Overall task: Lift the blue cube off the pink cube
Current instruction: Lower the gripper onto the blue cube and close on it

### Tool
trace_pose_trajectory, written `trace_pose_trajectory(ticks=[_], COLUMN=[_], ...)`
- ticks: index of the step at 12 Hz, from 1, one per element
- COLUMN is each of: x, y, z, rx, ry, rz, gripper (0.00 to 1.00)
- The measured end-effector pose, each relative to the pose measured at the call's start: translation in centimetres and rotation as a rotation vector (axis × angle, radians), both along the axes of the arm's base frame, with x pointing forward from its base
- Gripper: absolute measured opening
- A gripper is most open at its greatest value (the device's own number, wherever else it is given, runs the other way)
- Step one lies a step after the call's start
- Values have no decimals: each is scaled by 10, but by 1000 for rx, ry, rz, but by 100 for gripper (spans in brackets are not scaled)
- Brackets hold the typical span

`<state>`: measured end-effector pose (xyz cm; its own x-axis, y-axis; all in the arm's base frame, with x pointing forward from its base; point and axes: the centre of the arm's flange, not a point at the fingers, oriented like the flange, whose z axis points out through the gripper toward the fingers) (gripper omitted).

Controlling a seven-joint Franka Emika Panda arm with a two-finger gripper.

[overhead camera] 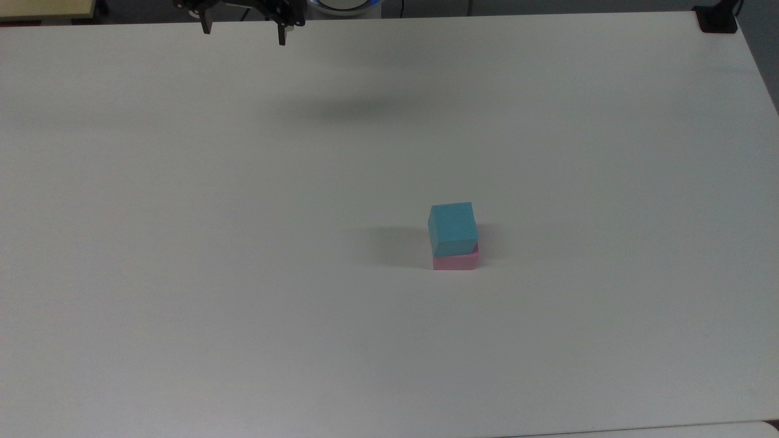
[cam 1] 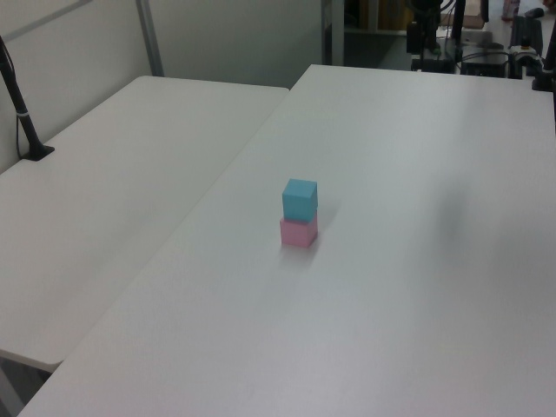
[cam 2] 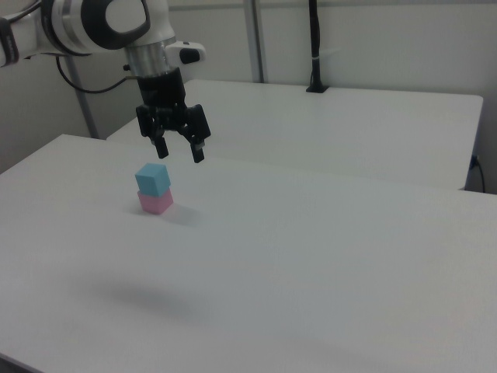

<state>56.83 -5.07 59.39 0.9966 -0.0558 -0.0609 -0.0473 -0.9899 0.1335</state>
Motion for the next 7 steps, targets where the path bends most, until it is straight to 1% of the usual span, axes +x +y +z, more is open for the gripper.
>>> trace_pose_trajectory(ticks=[1, 3, 4, 6, 7], x=[0, 7, 10, 12, 17], y=[0, 11, 16, 23, 32], z=[0, -6, -8, -8, -9], rx=[0, 59, 74, 89, 96], ry=[1, -19, -24, -32, -37], rz=[2, 13, 18, 28, 43], gripper=[100, 100, 100, 100, 100])
